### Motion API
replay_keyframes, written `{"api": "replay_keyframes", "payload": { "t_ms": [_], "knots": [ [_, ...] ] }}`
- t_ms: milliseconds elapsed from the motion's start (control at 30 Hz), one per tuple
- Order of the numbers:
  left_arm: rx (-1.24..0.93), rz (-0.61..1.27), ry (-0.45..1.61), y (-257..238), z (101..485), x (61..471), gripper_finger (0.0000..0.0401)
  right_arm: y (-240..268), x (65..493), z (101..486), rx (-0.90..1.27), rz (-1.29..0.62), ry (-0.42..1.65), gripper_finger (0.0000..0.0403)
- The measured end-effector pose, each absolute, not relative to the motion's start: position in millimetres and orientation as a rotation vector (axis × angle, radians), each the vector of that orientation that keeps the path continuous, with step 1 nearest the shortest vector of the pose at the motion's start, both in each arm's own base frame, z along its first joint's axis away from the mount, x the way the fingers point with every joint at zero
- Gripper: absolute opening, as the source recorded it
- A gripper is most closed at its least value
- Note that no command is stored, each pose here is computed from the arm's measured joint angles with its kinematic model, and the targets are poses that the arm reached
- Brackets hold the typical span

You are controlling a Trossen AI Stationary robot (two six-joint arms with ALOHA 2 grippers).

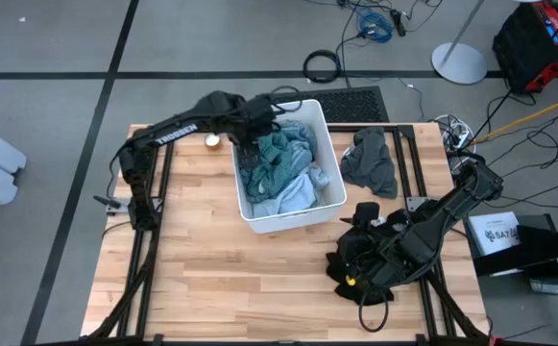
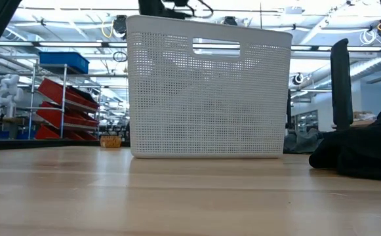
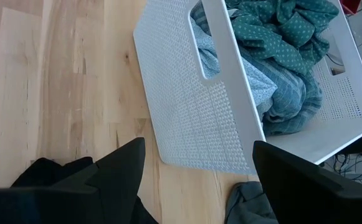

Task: Sort clothes
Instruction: Put the green shirt into the white laundry bin, then adjust the white laundry bin

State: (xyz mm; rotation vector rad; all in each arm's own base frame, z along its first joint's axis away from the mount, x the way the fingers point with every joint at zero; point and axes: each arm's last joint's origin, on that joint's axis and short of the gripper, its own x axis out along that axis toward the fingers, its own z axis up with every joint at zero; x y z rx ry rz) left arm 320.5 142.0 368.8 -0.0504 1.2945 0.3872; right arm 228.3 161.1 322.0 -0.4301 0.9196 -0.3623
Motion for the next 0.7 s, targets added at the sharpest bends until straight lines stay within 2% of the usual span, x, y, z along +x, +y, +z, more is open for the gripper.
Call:
{"api": "replay_keyframes", "payload": {
  "t_ms": [300,467,700],
  "knots": [
    [-0.194,0.404,1.032,120.3,437.3,280.6,0.0228,161.0,228.3,322.0,-0.431,-0.363,0.920,0.0286],
    [-0.328,0.126,0.884,79.4,461.8,268.3,0.0228,161.0,228.2,322.0,-0.432,-0.363,0.920,0.0286],
    [-0.219,-0.102,0.780,-19.5,476.6,278.7,0.0228,160.9,228.2,322.0,-0.432,-0.364,0.919,0.0286]
  ]
}}
